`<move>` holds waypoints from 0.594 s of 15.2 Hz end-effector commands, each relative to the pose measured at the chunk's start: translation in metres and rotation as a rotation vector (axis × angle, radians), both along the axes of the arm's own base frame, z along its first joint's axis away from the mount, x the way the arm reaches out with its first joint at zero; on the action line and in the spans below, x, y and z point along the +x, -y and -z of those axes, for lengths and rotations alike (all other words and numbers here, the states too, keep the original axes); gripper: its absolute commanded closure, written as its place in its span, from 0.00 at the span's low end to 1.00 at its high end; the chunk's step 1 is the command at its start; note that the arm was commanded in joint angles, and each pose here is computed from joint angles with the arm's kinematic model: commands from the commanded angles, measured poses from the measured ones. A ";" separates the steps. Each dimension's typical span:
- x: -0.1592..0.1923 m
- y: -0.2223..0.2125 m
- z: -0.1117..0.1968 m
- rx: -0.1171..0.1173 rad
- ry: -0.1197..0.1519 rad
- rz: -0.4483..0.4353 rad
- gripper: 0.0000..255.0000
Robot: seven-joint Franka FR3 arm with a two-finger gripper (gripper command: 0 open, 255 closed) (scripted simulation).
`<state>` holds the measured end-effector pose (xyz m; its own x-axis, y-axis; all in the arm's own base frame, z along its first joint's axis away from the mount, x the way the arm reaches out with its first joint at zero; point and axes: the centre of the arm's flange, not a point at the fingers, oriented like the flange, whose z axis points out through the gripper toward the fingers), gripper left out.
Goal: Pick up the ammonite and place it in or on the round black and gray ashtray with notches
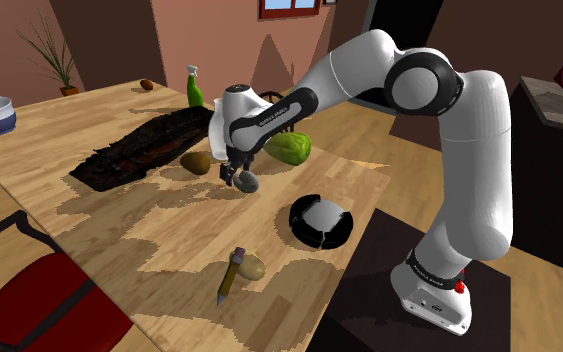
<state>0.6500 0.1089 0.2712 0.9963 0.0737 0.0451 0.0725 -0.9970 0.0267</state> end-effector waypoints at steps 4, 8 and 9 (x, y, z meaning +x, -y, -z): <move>0.001 0.000 0.008 0.000 0.001 0.000 0.00; 0.001 0.000 0.008 0.000 0.000 0.000 0.00; 0.001 0.000 0.008 0.000 0.000 0.000 1.00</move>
